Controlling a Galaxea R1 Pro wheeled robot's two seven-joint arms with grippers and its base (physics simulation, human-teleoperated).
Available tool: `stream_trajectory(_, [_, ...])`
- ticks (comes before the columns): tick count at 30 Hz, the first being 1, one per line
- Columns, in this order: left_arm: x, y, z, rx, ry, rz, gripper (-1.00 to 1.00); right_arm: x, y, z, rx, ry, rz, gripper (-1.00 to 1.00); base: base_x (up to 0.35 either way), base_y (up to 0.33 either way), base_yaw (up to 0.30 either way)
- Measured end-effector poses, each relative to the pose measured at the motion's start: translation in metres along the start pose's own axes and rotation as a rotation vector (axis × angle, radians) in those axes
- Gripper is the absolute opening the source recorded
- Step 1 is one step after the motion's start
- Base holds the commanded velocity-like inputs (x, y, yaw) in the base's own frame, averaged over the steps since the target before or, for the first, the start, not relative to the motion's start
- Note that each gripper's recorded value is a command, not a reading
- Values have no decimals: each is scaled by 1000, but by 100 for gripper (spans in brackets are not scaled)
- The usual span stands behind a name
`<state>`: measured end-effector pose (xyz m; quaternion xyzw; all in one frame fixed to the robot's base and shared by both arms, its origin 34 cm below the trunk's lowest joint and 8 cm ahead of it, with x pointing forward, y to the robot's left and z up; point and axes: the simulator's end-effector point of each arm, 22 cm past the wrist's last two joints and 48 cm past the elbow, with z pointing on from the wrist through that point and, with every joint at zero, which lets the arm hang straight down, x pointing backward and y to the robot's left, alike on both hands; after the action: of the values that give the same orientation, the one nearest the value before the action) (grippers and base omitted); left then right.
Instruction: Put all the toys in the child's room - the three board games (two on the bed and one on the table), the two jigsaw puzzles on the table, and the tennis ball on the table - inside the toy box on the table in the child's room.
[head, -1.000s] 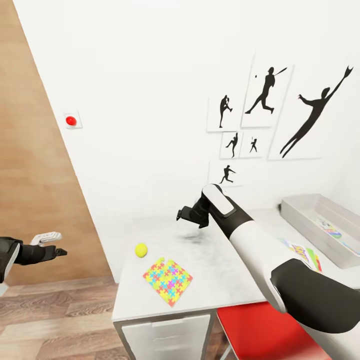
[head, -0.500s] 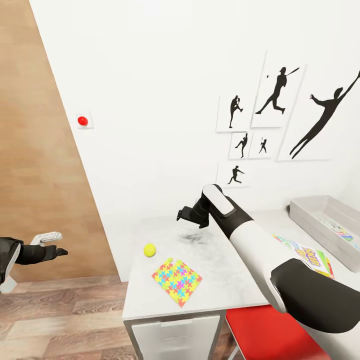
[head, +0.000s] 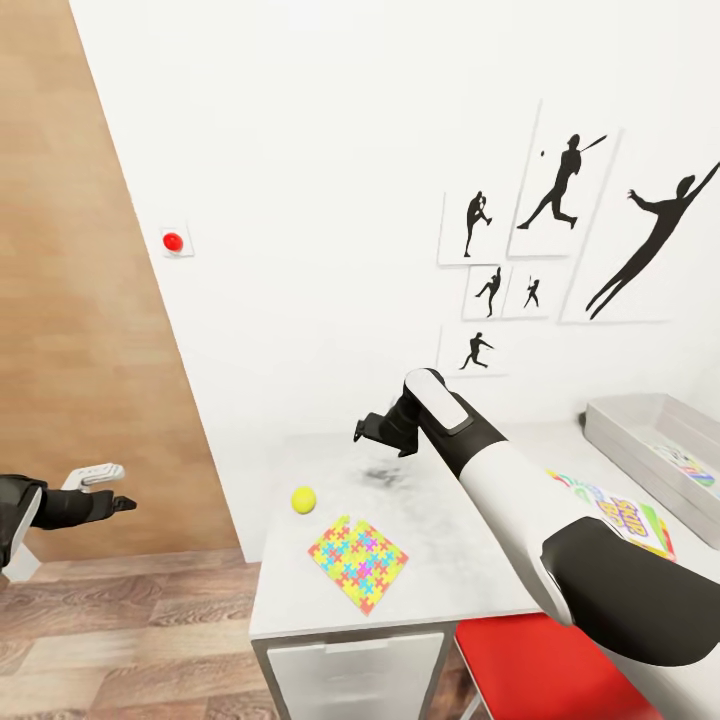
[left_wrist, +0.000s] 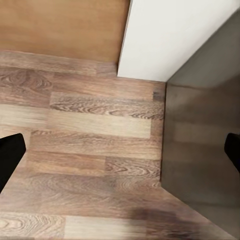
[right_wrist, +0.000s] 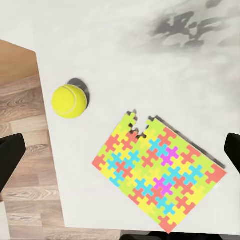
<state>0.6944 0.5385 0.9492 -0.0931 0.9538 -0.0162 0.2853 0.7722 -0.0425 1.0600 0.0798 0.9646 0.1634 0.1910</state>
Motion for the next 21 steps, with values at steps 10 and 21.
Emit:
stream_trajectory(10, [1,0,1,5,-14,9,100,-1,2,-5,-2,-7,-2,100,-24,0,84])
stream_trajectory(21, [13,-1,12,7,-12,25,100,9,-7,4,34,19,-3,100,-4,0,21])
